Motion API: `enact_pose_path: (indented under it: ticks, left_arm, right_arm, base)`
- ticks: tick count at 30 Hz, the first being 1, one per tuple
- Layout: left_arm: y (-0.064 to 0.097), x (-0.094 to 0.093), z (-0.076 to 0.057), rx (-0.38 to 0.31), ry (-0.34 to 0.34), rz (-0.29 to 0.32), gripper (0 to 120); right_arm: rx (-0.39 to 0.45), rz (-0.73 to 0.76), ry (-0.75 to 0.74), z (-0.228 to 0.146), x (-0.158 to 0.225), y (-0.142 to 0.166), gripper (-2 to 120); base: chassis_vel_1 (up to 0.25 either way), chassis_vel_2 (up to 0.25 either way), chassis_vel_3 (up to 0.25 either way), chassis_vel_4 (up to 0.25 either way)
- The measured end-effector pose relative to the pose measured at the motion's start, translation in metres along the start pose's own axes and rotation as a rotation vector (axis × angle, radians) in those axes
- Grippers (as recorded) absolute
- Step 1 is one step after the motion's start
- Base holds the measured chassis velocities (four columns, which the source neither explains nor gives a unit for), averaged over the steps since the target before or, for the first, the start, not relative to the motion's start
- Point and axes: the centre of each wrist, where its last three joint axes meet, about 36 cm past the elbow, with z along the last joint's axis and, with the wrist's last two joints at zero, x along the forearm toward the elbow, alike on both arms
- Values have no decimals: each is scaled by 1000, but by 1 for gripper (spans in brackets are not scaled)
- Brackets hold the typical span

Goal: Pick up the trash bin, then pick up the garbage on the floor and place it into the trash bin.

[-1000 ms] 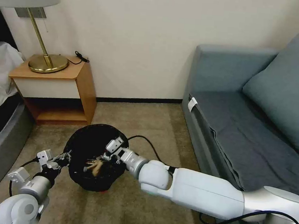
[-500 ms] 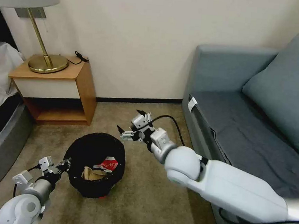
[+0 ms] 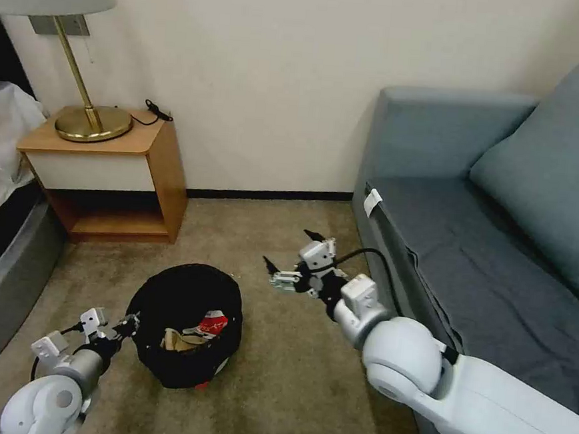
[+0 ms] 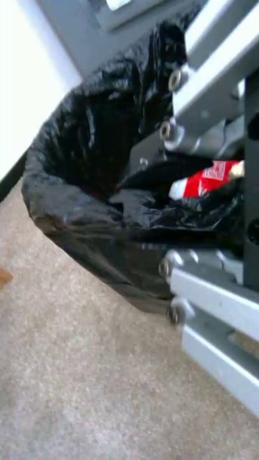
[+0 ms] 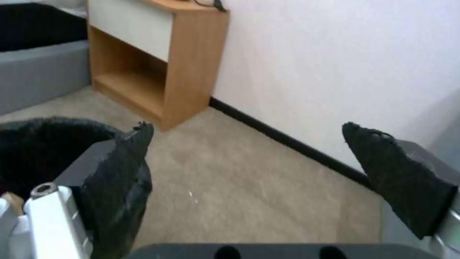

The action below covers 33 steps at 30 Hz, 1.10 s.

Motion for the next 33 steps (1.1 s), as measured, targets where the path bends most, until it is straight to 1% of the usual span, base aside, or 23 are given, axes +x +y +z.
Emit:
enact_pose_path:
  ticks: [2,3,4,6,7,8,11,12,13,14,15,16,17,18,20,22,24,25,27,28,30,32,33]
  left_arm:
    - [-3,3,-1,-7,-2,6,41]
    - [-3,3,-1,-7,-2,6,41]
    - [-5,5,-2,-14,-7,10,48]
    - [-7,8,-4,-22,-14,15,52]
    - [-8,11,-4,-33,-23,21,58]
    - [-12,17,-6,-66,-48,34,65]
    - [-14,21,-7,-90,-69,44,69]
    - [-18,27,-8,-132,-109,58,78]
    - [-18,27,-8,-132,-109,58,78]
    - [-21,31,-8,-163,-137,67,84]
    - [-24,35,-8,-195,-170,77,88]
    - [-25,36,-8,-205,-182,81,91]
    - [-30,39,-5,-257,-236,91,97]
    - [-30,39,-5,-257,-236,91,97]
    - [-37,41,1,-311,-298,99,100]
    - [-50,42,12,-363,-367,110,100]
    - [-52,43,14,-367,-376,112,100]
    - [-64,43,22,-388,-434,134,100]
    - [-78,41,32,-399,-479,163,100]
    - [-78,41,32,-399,-479,163,100]
    - [-95,39,44,-405,-518,199,100]
    - [-112,38,55,-453,-554,214,100]
    - [-112,38,55,-453,-554,214,100]
  right_arm:
    - [-2,8,11,3,8,-2,100]
    - [-2,8,11,3,8,-2,100]
    - [-2,14,18,5,14,-3,100]
    - [-3,16,23,6,18,-3,100]
    - [-4,17,24,6,21,-3,100]
    - [-5,27,25,3,26,-3,100]
    - [-6,37,28,1,28,-4,100]
    - [-13,62,27,-2,31,-5,100]
    - [-13,62,27,-2,31,-5,100]
    - [-19,80,27,-3,33,-6,100]
    - [-28,102,26,-4,35,-6,100]
    - [-31,109,26,-4,36,-7,100]
    - [-46,146,22,-5,39,-7,100]
    - [-46,146,22,-5,39,-7,100]
    - [-68,198,15,-5,43,-8,100]
    - [-93,260,16,-2,48,-8,100]
    - [-95,272,16,-1,50,-8,100]
    - [-104,324,14,6,55,-7,100]
    - [-114,370,21,14,63,-5,100]
    - [-114,370,21,14,63,-5,100]
    - [-136,418,25,21,70,2,100]
    - [-128,487,5,31,77,11,100]
    - [-128,487,5,31,77,11,100]
  base:
    - [0,0,0,0]
    - [0,0,0,0]
    - [0,0,0,0]
    - [0,0,0,0]
    - [0,0,0,0]
    - [0,0,0,0]
    - [0,0,0,0]
    - [0,0,0,0]
    - [0,0,0,0]
    - [0,0,0,0]
    - [0,0,0,0]
    - [0,0,0,0]
    - [0,0,0,0]
    - [0,0,0,0]
    - [0,0,0,0]
    - [0,0,0,0]
    - [0,0,0,0]
    - [0,0,0,0]
    - [0,0,0,0]
    - [0,0,0,0]
    - [0,0,0,0]
    - [0,0,0,0]
    - [0,0,0,0]
